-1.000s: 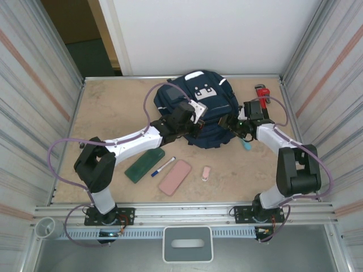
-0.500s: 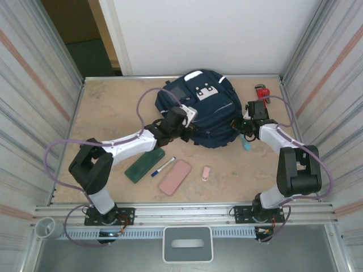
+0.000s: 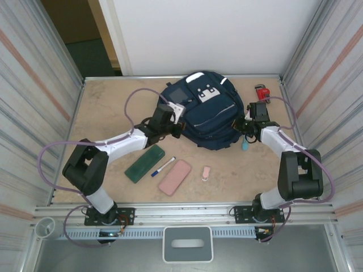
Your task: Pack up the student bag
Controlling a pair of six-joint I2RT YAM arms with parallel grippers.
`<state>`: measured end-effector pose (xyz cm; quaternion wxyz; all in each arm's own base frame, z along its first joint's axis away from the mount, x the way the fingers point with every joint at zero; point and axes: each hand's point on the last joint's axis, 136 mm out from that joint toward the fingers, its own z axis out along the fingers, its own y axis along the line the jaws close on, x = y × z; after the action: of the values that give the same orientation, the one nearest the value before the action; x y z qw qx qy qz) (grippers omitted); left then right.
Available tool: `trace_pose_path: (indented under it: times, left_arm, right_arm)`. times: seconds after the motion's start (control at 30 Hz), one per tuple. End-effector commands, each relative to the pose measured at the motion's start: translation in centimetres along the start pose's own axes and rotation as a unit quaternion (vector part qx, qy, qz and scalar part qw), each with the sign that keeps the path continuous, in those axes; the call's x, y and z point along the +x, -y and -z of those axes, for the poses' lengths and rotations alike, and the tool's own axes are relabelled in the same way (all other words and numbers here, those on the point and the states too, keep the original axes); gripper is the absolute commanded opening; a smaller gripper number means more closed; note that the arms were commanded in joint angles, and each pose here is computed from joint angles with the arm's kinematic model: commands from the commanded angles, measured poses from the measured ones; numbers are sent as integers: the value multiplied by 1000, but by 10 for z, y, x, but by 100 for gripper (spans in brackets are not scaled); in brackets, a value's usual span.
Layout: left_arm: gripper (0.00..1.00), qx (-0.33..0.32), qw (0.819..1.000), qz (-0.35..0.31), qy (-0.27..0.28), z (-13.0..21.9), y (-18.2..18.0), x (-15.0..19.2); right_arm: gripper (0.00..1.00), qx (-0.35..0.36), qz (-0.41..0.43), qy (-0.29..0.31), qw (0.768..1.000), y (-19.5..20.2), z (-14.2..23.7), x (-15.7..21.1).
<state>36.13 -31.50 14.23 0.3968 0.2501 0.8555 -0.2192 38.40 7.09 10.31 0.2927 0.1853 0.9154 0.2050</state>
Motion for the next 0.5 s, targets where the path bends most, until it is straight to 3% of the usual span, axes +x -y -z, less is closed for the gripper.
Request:
trace_pose_path:
  times: [0.0, 0.23, 0.47]
  left_arm:
    - [31, 94, 995, 24, -16, -10, 47, -3]
    - [51, 157, 986, 15, -60, -26, 86, 4]
    - [55, 170, 980, -46, -88, -35, 94, 17]
  right_arm:
    - [0, -29, 9, 19, 999, -18, 11, -6]
    - [0, -31, 9, 8, 999, -17, 5, 0]
    - [0, -34, 8, 4, 999, -17, 3, 2]
